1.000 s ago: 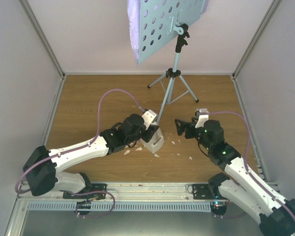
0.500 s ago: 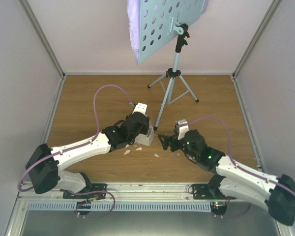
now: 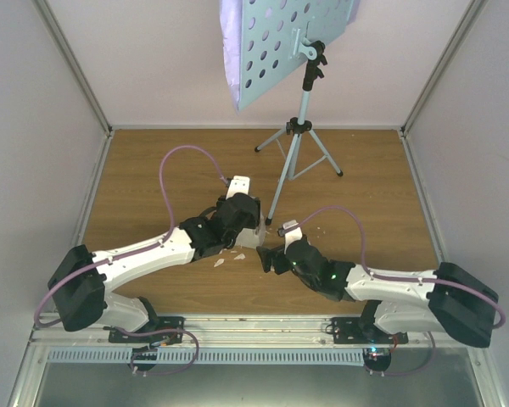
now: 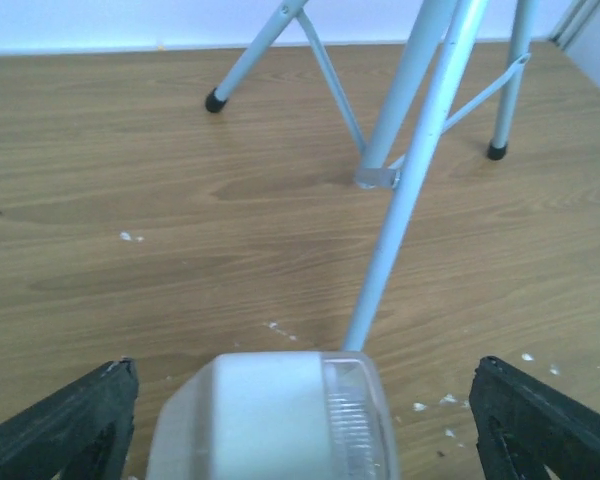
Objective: Pack up the instrument practice props
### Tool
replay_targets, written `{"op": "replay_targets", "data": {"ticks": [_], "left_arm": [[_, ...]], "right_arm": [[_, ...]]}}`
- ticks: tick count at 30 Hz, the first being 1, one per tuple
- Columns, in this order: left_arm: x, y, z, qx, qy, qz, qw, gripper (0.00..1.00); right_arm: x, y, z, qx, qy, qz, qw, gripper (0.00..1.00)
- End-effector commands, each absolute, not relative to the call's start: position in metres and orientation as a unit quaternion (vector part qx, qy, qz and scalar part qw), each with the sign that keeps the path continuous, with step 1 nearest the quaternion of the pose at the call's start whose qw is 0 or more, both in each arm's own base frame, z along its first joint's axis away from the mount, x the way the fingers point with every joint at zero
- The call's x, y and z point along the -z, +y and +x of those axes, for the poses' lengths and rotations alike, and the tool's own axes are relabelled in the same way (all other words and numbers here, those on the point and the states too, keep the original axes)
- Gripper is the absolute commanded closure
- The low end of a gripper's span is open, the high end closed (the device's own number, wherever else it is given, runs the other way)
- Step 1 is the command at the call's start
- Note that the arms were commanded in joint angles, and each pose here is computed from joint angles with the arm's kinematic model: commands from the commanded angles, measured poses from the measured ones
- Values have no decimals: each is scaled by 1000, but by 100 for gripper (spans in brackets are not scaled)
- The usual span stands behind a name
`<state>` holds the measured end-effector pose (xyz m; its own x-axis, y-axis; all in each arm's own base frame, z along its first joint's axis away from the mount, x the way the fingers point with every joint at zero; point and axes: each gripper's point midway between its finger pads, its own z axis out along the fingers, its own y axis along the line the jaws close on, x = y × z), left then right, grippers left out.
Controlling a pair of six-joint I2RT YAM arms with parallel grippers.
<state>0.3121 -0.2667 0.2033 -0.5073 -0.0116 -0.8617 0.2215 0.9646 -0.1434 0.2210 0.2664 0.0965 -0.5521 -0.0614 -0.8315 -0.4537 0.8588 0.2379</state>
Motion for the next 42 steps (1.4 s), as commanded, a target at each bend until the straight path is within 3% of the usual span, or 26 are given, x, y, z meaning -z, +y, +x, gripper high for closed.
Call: {"op": "replay_targets", "data": {"ticks": [1,17,32,42], "left_arm": [[-241,-274,306,178,832,73,520,4],[-261,-196,301,216,831,52,510,1],[-241,-193,306,232,840,58,487,1],[-244,-228,299,311,816,118,472,1]], "right_arm": [[-106,284,229,-249,842,-121,463,0],[-37,315,242,-171,900,-96,391,0],[-14,314,251,-120,905,-100,396,0],[-19,304,250,-126,901,-78,407,0]]}}
